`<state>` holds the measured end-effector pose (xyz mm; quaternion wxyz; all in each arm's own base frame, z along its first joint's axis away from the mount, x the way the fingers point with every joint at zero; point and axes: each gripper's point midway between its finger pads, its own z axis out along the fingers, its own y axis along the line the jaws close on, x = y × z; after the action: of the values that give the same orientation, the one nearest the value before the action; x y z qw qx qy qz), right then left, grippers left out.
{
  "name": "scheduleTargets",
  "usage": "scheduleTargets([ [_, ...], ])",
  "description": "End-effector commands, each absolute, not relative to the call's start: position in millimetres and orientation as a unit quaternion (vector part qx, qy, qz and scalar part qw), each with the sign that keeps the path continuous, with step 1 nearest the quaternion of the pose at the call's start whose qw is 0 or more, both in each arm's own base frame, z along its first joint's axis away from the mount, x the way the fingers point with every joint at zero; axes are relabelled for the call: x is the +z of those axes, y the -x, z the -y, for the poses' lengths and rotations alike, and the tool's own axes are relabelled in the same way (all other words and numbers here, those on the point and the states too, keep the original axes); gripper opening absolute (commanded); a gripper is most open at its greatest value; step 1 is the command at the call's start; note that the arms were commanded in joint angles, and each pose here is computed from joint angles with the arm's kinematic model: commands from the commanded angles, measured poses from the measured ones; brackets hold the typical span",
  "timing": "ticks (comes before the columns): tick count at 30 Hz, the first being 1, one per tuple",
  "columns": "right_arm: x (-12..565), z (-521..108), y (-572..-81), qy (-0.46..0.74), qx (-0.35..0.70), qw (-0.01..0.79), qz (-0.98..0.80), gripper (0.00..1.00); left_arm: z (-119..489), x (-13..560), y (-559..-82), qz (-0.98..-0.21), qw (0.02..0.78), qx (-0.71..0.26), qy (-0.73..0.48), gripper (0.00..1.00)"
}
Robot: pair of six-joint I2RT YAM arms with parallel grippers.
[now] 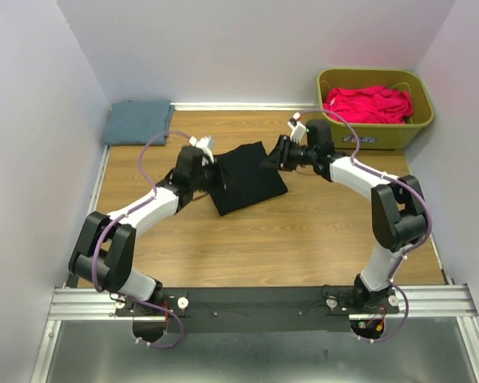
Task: Fold and stack the t-shirts
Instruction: Fold the tshirt
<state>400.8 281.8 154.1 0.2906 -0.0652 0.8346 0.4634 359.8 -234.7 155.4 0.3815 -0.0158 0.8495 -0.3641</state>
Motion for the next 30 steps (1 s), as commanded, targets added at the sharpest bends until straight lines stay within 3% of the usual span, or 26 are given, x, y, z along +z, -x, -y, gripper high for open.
scheduleTargets([
  [1,117,-272,-378,0.067,0.463,0.263,-0.844,0.43,222,80,-309,-0.9,0.278,-0.335,0.026,0.34],
  [8,46,-230,-375,-0.025,0.483,0.223,-0.846,0.43,199,16,-287,-0.931,0.231,-0.276,0.058,0.29],
  [14,27,-215,-375,-0.037,0.462,0.224,-0.857,0.41,179,13,-276,-0.938,0.225,-0.249,0.091,0.28],
  [17,53,-210,-384,-0.024,0.447,0.249,-0.859,0.42,175,43,-283,-0.93,0.26,-0.245,0.091,0.34],
  [21,100,-222,-383,0.001,0.477,0.269,-0.837,0.44,168,87,-296,-0.912,0.314,-0.245,0.099,0.5],
  [26,148,-287,-353,0.08,0.55,0.254,-0.792,0.55,147,133,-315,-0.882,0.391,-0.236,0.117,0.69],
  [30,145,-334,-334,0.093,0.58,0.233,-0.775,0.64,111,156,-326,-0.86,0.445,-0.203,0.142,0.81],
])
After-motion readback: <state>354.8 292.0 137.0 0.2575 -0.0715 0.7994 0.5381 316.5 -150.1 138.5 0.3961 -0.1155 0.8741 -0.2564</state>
